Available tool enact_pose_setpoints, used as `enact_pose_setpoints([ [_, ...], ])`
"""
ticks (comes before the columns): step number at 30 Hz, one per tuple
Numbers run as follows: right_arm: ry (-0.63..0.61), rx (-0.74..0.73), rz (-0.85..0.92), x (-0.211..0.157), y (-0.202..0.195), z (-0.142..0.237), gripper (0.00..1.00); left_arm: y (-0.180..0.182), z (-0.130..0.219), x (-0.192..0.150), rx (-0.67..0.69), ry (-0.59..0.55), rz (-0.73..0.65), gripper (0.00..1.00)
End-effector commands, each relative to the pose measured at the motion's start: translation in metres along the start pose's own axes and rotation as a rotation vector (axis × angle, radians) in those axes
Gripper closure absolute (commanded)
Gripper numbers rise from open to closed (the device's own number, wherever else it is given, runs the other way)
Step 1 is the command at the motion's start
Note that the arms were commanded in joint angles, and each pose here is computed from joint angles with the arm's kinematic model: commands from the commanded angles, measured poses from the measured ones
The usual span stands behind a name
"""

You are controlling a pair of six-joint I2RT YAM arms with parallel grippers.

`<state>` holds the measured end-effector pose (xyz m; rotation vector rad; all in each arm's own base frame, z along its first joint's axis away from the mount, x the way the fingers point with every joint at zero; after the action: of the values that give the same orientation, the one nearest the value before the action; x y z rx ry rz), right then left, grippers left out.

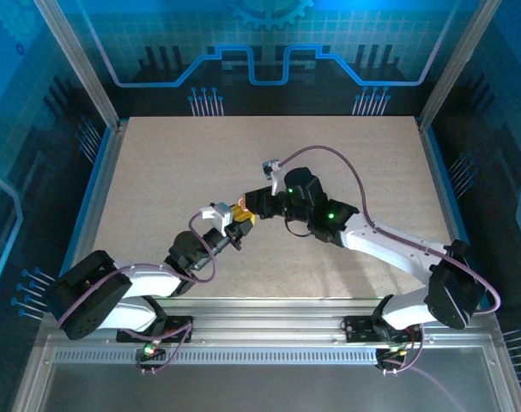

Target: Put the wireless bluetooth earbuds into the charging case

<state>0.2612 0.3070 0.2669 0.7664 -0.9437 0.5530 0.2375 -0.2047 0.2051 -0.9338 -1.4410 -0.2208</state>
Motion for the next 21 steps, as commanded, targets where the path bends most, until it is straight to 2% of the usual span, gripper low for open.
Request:
enact_pose_setpoints([
  [1, 0.018, -0.006, 0.009, -0.012, 0.005, 0.002, 0.76, -0.016, -0.001, 0.031, -0.060, -0.121, 0.018, 0.84],
  [21, 0.047, -0.105, 0.114, -0.020, -0.005, 0.010, 0.75, -0.021, 0.002, 0.043, -0.077, -0.160, 0.029, 0.83],
])
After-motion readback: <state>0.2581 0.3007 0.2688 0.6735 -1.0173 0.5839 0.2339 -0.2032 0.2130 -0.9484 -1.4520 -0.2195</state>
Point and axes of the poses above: each hand's point on the last joint's axis, 136 mm out from that joint toward the fingers, its own z axis back along the fingers, its own y axis along the line the jaws close on, x = y × z, the point moved 5 cm from there along z, back along the fingers, and after that the axes turned 15 degrees about z, right-handed, at the moved point
